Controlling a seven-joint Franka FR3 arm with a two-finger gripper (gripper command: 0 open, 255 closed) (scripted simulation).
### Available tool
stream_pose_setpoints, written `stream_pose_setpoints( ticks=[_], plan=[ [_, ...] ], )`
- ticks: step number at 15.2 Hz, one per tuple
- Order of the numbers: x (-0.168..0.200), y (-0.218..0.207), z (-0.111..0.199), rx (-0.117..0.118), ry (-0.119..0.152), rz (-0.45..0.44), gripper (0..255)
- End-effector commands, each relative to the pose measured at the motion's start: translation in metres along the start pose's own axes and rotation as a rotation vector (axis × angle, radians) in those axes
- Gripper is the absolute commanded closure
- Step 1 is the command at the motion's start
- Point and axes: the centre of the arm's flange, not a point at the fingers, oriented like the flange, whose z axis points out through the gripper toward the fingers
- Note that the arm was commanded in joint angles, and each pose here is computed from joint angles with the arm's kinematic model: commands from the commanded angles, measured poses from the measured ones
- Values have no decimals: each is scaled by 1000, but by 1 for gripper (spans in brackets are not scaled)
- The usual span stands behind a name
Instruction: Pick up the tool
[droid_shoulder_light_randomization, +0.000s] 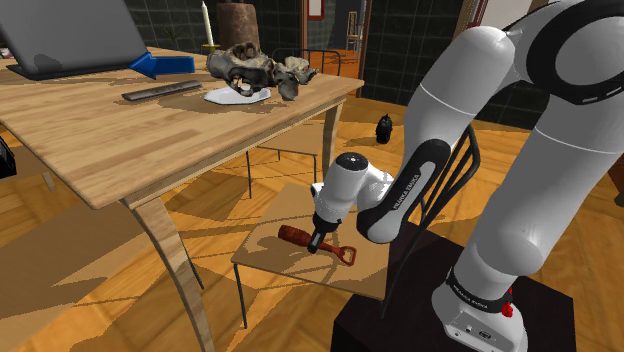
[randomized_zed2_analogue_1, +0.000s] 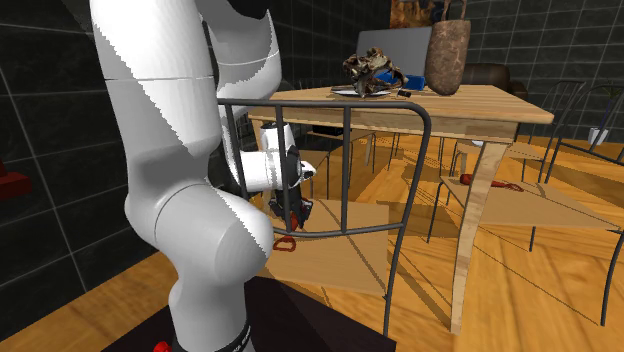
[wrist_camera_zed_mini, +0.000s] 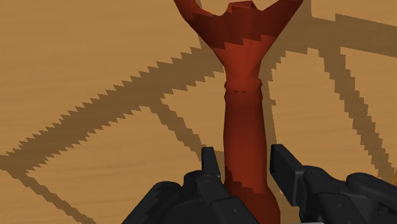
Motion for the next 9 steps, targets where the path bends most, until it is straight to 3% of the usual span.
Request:
stream_pose_setpoints(
  ticks=[1, 6, 9],
  plan=[
    [0, 0, 0, 0, 0, 0, 255],
    [0, 0, 0, 0, 0, 0, 255],
    [4, 1, -15, 0, 0, 0, 255]
  ],
)
